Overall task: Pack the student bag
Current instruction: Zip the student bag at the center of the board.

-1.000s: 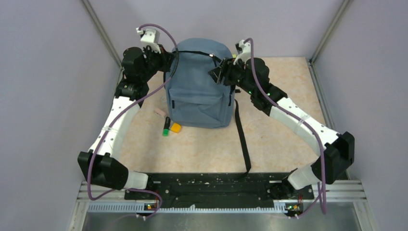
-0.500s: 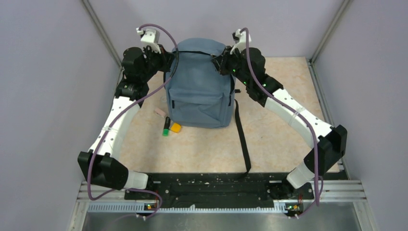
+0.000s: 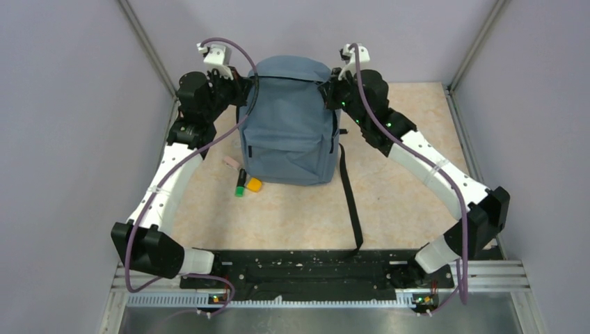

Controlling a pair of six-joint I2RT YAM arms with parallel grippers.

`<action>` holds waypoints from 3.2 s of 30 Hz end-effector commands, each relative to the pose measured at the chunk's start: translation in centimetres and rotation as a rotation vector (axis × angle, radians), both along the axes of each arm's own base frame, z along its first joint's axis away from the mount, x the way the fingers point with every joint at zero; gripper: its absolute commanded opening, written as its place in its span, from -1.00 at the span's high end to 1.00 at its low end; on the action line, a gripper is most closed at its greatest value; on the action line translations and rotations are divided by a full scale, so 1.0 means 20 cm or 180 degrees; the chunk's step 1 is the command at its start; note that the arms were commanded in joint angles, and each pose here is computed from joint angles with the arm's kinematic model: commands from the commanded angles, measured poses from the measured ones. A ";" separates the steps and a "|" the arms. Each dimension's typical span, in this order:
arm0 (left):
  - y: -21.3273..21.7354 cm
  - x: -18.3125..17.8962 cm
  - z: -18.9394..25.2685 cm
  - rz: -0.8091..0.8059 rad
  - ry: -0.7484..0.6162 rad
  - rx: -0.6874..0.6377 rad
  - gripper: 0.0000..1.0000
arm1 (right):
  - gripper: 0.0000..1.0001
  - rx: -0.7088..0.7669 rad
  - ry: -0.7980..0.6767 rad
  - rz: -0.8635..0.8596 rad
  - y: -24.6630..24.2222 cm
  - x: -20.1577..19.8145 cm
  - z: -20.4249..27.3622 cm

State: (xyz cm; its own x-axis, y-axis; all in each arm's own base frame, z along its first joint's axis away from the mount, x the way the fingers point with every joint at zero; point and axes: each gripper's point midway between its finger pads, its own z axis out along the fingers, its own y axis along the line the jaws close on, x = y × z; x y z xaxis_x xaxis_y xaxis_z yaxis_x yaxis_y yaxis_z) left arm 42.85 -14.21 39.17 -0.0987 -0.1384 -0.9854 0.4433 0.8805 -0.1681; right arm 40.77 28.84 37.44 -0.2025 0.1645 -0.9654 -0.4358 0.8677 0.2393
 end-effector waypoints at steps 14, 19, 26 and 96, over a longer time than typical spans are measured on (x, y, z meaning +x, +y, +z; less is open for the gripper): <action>0.04 -0.07 0.29 0.0097 -0.0604 -0.0155 1.00 | 1.00 -0.0104 0.0563 -0.0254 -0.37 -0.16 -0.40; 0.01 -0.09 0.31 -0.0041 -0.0751 0.0027 1.00 | 1.00 0.0052 0.0829 0.0015 -0.30 -0.25 -0.58; -0.21 -0.20 0.37 -0.0495 -0.1339 0.1177 -0.66 | 1.00 0.0141 0.0736 0.0138 -0.29 -0.30 -0.49; -0.47 -0.57 0.04 -0.0222 -0.0841 0.1175 -0.92 | -0.53 0.0225 0.0342 0.0119 -0.45 -0.63 -0.61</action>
State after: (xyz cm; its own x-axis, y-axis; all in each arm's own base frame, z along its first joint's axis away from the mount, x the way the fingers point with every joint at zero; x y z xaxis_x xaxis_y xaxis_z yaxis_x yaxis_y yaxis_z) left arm 33.86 -25.65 43.61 0.3437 0.3352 -0.8772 0.4351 0.7710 0.4651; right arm 28.32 20.62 23.69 -0.3971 0.2182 -0.8915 -0.4163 0.8228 0.3868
